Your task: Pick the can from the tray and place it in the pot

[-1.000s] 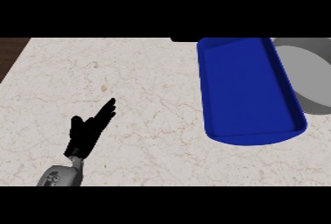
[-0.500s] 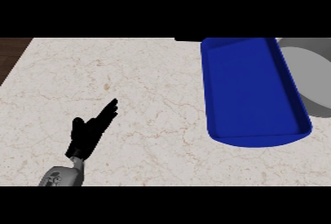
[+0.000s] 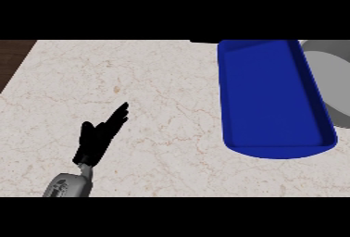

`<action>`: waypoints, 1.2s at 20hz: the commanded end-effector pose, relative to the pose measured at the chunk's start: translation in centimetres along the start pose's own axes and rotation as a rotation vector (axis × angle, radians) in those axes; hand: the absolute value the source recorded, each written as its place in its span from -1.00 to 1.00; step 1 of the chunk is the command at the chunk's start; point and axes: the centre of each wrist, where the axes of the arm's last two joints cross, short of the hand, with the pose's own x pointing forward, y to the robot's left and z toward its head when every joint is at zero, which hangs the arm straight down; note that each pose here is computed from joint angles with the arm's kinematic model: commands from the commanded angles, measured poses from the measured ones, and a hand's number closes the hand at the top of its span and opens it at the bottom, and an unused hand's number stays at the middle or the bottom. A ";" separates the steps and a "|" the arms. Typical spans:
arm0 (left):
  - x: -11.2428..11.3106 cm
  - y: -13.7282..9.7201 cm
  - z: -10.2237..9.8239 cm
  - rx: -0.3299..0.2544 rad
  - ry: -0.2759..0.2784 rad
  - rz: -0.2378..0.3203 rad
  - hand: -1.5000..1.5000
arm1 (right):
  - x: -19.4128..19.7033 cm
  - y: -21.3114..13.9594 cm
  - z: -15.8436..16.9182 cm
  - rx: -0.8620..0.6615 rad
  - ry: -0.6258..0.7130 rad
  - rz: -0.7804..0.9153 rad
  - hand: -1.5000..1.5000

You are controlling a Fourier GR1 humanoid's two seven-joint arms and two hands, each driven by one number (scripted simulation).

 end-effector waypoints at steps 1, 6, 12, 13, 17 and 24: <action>-0.7 0.6 0.5 -0.001 0.005 -0.001 0.00 | 2.4 2.0 -1.0 0.102 0.075 0.124 1.00; 0.0 0.4 0.2 -0.009 -0.009 -0.015 0.00 | 2.3 5.2 -0.7 0.377 0.287 0.092 1.00; 0.6 -0.1 -0.1 0.003 0.008 -0.006 0.00 | 4.3 4.4 -1.6 0.371 0.182 -0.018 -1.00; 2.1 -0.3 -1.2 -0.001 -0.016 -0.003 0.00 | 5.7 4.1 -2.1 0.324 0.158 -0.118 -1.00; 0.0 1.2 0.3 0.017 0.002 0.006 0.00 | 6.1 4.6 -2.1 0.086 0.072 -0.421 -1.00; 0.2 0.4 0.2 0.033 -0.010 0.017 0.00 | 3.2 -0.3 -1.9 -0.251 0.127 -0.800 -1.00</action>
